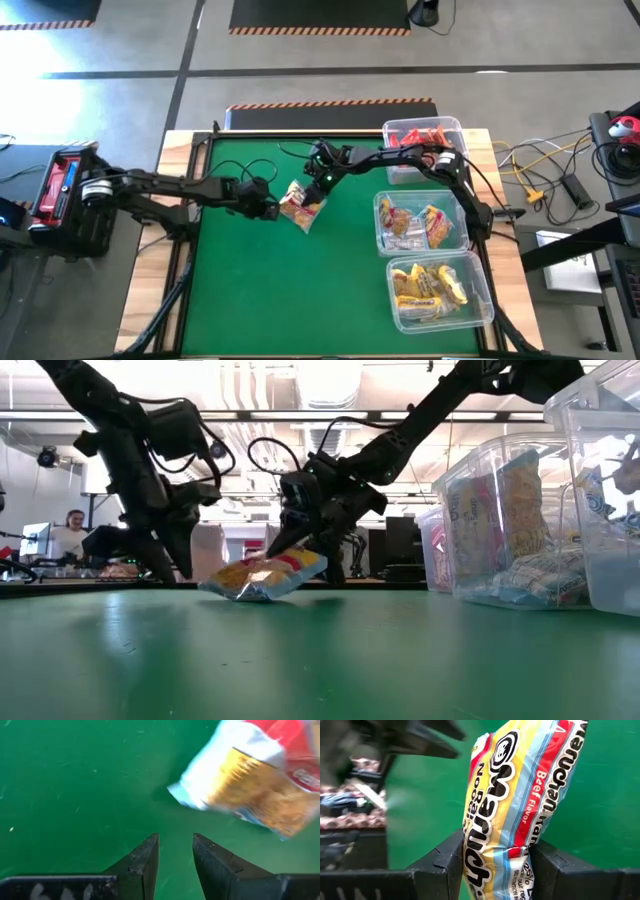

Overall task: Sort Maruchan noodles
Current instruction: Put the blue noodle pack into the middle transparent bin

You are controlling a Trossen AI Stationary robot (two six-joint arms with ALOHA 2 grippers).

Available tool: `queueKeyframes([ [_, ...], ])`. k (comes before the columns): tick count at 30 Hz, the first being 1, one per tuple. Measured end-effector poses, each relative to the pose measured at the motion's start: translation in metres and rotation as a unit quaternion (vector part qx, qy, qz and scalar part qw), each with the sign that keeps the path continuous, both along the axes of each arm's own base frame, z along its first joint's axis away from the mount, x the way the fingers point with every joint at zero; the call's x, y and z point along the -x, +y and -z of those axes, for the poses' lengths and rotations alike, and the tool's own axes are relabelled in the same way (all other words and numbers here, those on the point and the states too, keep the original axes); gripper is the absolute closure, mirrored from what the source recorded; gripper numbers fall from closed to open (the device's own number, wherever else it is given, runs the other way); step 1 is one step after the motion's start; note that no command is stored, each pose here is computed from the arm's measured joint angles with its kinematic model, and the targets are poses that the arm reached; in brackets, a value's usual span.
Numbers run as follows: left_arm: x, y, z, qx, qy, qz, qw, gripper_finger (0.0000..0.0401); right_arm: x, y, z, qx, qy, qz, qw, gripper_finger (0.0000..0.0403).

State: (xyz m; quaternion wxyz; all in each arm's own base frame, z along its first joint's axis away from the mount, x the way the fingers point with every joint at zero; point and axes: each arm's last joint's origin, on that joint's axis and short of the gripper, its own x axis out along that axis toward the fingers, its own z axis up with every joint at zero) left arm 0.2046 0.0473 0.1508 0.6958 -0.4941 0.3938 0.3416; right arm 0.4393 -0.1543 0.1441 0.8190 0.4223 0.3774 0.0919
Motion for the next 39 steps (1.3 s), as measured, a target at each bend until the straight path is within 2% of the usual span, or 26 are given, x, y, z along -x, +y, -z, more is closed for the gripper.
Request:
queueKeyframes([
  [4,-0.003,0.001,0.005,0.000,0.008,0.000,1.000,0.0298,0.000,-0.002,-0.006,-0.011,-0.024,-0.026,0.999,0.0250],
  [10,-0.003,0.001,0.007,-0.004,0.012,0.010,1.000,0.0298,0.001,-0.004,-0.006,-0.016,-0.024,-0.026,0.999,0.0251],
  [14,-0.003,0.001,0.007,-0.005,0.012,0.012,1.000,0.0298,0.005,-0.011,-0.010,-0.048,-0.030,-0.033,0.998,0.0252],
  [17,-0.003,0.001,0.006,-0.005,0.012,0.012,1.000,0.0298,0.008,-0.020,-0.021,-0.066,-0.041,-0.037,0.996,0.0252],
  [24,-0.003,0.001,0.007,-0.005,0.014,0.012,1.000,0.0298,0.016,-0.038,-0.051,-0.073,-0.071,-0.037,0.994,0.0252],
  [29,-0.003,0.001,0.007,-0.010,0.015,0.018,1.000,0.0298,0.028,-0.047,-0.085,-0.052,-0.086,-0.036,0.994,0.0252],
  [34,-0.003,0.001,0.008,-0.019,0.018,0.019,0.999,0.0298,0.046,-0.047,-0.122,-0.008,-0.081,-0.050,0.995,0.0252],
  [39,-0.003,0.002,0.008,-0.031,0.021,0.024,0.999,0.0298,0.069,-0.036,-0.146,0.033,-0.029,-0.068,0.997,0.0252],
])
